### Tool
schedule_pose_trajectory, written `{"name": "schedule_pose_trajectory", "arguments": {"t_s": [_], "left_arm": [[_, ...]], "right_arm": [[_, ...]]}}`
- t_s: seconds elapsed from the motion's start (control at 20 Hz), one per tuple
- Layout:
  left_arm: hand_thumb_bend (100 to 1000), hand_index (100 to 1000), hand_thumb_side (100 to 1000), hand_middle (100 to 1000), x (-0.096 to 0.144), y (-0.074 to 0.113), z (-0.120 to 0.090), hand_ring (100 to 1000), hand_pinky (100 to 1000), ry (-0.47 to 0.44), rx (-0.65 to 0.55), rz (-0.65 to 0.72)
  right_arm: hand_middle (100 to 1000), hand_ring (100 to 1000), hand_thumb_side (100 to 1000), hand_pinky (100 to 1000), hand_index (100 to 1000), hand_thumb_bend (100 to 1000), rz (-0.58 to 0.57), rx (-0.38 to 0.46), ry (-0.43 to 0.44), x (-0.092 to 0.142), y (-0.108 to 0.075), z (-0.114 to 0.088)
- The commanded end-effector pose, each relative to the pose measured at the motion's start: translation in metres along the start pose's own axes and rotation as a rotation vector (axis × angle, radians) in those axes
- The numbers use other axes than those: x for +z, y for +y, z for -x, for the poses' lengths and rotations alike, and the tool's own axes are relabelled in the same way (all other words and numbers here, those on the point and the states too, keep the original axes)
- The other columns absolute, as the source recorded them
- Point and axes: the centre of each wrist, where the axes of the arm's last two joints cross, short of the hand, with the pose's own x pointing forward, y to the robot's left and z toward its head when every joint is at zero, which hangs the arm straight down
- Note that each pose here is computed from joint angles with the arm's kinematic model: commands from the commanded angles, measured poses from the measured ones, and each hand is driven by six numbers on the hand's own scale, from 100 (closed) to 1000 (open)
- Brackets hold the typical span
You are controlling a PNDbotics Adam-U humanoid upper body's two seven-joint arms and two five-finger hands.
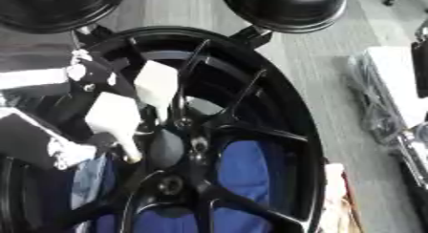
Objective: Pull the pin out of the wheel hub.
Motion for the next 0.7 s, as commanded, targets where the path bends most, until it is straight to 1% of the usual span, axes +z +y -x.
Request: {"name": "schedule_pose_trajectory", "arguments": {"t_s": [0.05,0.4,0.7], "left_arm": [[100,435,195,226,0.013,0.014,-0.001,277,543,0.012,-0.032,-0.032],[100,424,195,212,0.025,0.027,0.000,264,537,-0.037,-0.070,-0.100],[100,414,196,197,0.045,0.042,0.006,249,534,-0.058,-0.060,-0.223]], "right_arm": [[692,619,555,490,546,100,0.023,0.012,-0.029,-0.005,-0.004,-0.007],[693,620,550,492,548,100,0.027,0.025,-0.038,-0.006,-0.006,-0.007],[693,621,549,493,548,100,0.029,0.037,-0.041,-0.007,-0.007,-0.006]]}}
